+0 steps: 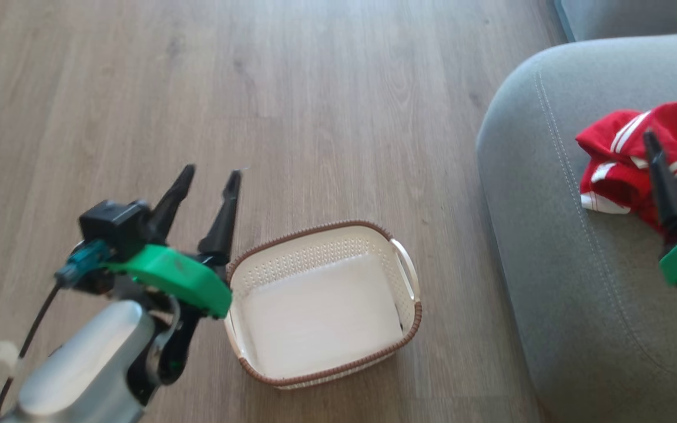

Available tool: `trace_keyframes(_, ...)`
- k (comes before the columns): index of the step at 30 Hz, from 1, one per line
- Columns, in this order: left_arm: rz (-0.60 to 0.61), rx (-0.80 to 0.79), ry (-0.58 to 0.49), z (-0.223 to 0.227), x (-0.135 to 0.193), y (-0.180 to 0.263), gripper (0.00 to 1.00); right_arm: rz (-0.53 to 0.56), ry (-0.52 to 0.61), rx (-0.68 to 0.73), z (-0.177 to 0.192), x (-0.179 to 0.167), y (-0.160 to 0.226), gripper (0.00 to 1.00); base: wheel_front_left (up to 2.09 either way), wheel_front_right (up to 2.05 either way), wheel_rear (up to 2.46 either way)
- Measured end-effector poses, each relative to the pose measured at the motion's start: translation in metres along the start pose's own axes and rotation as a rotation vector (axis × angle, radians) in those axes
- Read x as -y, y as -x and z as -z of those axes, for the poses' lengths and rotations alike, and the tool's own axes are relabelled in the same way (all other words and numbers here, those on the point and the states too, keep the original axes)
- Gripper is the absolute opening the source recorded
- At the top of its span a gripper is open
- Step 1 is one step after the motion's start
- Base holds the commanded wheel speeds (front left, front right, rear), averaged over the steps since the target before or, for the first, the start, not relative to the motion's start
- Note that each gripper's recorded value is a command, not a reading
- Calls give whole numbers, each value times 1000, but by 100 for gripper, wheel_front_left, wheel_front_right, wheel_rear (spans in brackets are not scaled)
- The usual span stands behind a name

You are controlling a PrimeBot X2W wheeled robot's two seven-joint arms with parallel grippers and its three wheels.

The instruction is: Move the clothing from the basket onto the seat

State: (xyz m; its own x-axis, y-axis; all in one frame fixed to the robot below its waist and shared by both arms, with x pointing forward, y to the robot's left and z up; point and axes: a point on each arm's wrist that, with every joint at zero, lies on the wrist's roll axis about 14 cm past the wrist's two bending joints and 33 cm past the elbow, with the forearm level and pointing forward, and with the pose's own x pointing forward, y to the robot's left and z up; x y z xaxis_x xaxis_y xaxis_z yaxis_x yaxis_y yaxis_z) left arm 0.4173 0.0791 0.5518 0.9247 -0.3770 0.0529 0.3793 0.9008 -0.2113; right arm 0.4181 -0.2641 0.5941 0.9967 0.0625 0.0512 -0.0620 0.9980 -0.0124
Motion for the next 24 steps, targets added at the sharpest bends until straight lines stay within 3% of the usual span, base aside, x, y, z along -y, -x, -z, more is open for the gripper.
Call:
trace_keyframes(7, -135, 24, 24, -4, -30, 28, 100, -26, -79, -34, 32, -36, 22, 100, 0, 0, 0)
trace_keyframes(13, -226, 61, 6, -9, -50, 47, 100, -43, -115, 20, 31, -56, 34, 100, 0, 0, 0)
trace_keyframes(24, -341, 64, -47, 4, -69, 89, 100, -31, -160, 71, 48, -72, 59, 100, 0, 0, 0)
